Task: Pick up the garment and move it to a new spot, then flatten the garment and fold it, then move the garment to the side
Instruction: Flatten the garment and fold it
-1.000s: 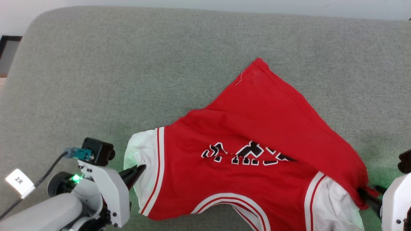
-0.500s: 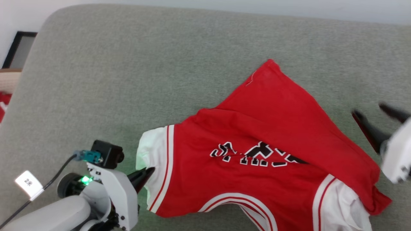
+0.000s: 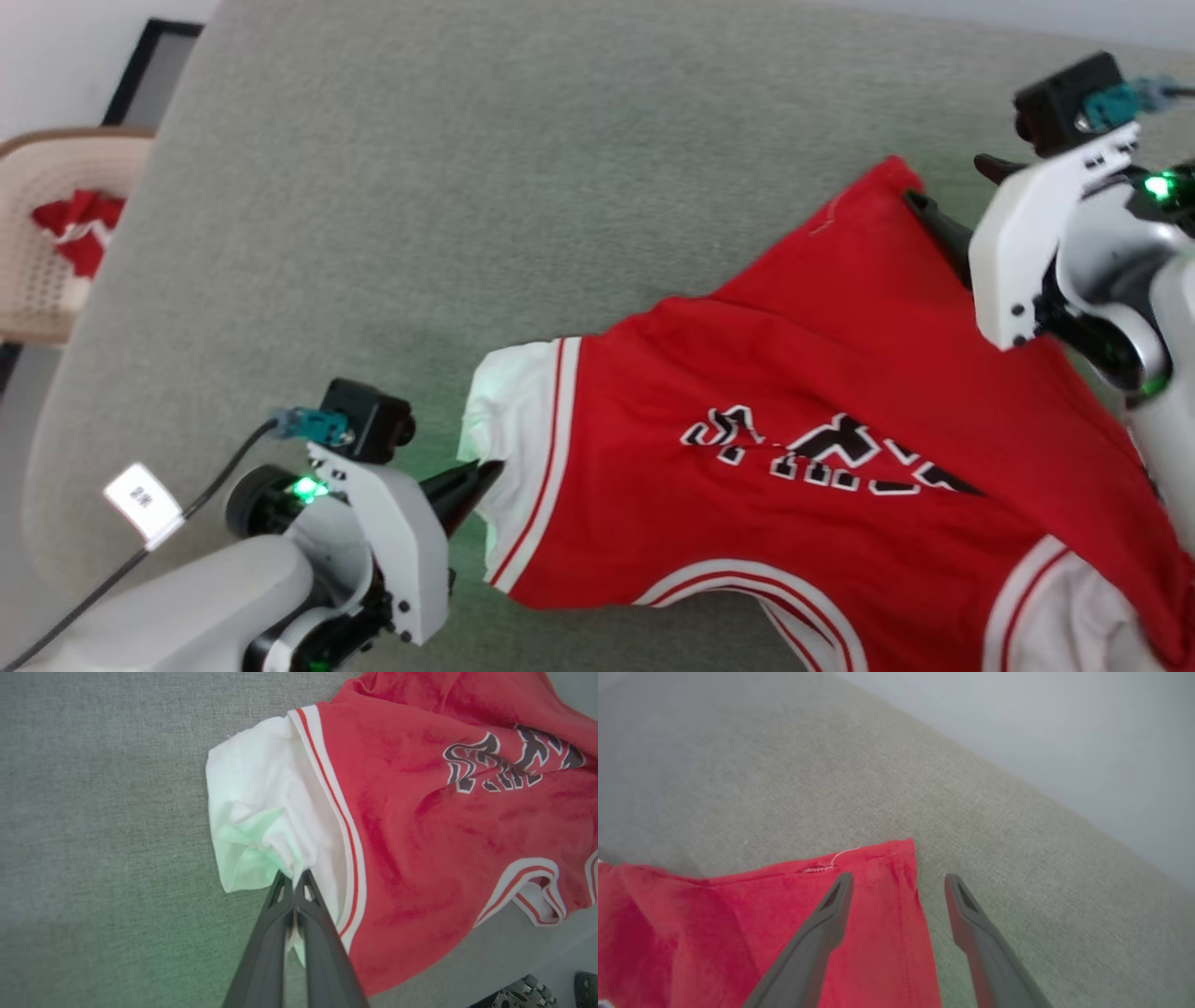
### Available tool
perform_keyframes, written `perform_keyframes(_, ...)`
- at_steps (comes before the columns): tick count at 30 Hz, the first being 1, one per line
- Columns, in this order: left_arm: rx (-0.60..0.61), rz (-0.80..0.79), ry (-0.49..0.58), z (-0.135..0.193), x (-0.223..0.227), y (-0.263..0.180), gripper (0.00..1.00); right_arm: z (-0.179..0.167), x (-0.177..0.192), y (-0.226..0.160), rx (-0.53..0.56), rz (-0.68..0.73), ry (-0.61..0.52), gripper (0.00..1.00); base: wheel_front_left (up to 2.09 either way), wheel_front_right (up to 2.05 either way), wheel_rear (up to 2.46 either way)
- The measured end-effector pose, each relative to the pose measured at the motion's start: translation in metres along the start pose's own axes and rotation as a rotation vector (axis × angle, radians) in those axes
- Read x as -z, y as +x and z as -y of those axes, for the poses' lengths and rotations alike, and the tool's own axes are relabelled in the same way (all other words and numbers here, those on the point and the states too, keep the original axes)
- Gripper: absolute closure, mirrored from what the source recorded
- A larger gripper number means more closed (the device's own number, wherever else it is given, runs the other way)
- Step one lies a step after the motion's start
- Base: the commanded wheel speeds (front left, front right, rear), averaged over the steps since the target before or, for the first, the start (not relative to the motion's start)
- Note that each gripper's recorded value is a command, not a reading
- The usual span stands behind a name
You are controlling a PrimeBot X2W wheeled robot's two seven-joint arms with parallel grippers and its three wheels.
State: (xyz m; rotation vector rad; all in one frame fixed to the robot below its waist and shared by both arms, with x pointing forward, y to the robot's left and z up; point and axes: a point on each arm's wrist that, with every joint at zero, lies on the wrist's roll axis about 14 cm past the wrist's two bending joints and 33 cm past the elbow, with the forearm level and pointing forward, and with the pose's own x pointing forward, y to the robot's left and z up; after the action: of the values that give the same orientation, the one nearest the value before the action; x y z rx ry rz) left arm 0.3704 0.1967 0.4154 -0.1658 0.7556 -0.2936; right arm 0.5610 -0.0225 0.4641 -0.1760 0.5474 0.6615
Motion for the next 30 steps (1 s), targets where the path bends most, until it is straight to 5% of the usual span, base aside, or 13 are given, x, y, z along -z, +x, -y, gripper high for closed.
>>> perform_keyframes(13, -0.042, -0.021, -0.048, -0.018, 0.013, 0.001, 1.0, 0.0, 0.05, 0.061, -0.04, -0.357, -0.058, 0.0, 0.0, 0.0, 0.0)
perform_keyframes(14, -0.046, -0.024, -0.051, -0.019, 0.015, 0.001, 1.0, 0.0, 0.052, 0.062, -0.046, -0.384, -0.052, 0.23, 0.0, 0.0, 0.0)
perform_keyframes(15, -0.05, -0.026, -0.053, -0.021, 0.016, 0.001, 1.0, 0.0, 0.053, 0.063, -0.049, -0.404, -0.047, 0.97, 0.0, 0.0, 0.0)
perform_keyframes(30, -0.068, -0.006, 0.006, -0.036, -0.012, 0.006, 1.0, 0.021, 0.041, 0.053, -0.008, -0.355, 0.012, 1.0, 0.0, 0.0, 0.0)
